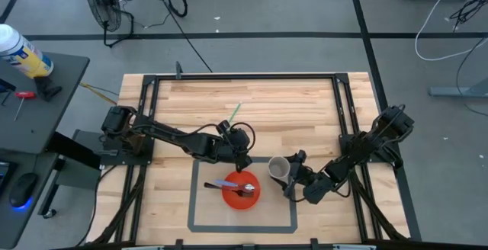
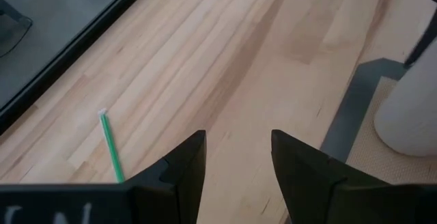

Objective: Pick & Place Utensil
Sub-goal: Put the white cup to the top right of the orange bowl, then put the straw into the white cup

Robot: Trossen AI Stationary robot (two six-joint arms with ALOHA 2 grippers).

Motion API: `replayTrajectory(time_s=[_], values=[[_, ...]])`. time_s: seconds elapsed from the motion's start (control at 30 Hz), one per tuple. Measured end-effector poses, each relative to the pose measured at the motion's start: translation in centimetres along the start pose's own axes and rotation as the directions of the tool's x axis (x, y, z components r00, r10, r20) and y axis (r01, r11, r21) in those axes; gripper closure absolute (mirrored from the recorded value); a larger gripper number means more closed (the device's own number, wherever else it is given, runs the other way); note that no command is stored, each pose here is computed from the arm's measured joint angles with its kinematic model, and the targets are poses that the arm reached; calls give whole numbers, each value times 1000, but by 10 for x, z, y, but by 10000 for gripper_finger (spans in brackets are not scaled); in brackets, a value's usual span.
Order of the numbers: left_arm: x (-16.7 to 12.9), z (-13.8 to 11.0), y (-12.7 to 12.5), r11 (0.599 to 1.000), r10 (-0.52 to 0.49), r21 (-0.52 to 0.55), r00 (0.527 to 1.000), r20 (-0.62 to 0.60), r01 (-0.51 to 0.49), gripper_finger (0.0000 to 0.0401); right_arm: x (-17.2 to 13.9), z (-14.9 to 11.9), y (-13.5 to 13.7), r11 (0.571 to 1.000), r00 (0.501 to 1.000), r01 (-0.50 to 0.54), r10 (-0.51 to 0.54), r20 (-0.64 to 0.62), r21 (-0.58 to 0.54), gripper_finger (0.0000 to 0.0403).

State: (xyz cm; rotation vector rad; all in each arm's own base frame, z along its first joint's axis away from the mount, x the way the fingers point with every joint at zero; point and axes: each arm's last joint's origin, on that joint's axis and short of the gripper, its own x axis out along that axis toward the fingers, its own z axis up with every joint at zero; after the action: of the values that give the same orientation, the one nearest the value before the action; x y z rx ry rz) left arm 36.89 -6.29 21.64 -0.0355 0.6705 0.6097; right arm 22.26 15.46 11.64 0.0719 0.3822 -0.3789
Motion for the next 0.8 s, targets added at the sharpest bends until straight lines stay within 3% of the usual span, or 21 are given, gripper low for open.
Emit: replayTrajectory(time_s=[0.43, 0.6, 0.8], values=[[0, 0, 0, 1000, -8, -29, 1000, -3, 8, 229, 0, -15, -7, 992, 980, -67, 45, -195, -106, 4], [0, 0, 0, 998, -19, -56, 1000, -10, 18, 229, -8, -14, -14, 989, 934, -114, 75, -350, -91, 4], [5, 1, 4, 998, -22, -62, 999, -26, 21, 229, -29, 13, -21, 980, 837, -195, 146, -527, -39, 5]])
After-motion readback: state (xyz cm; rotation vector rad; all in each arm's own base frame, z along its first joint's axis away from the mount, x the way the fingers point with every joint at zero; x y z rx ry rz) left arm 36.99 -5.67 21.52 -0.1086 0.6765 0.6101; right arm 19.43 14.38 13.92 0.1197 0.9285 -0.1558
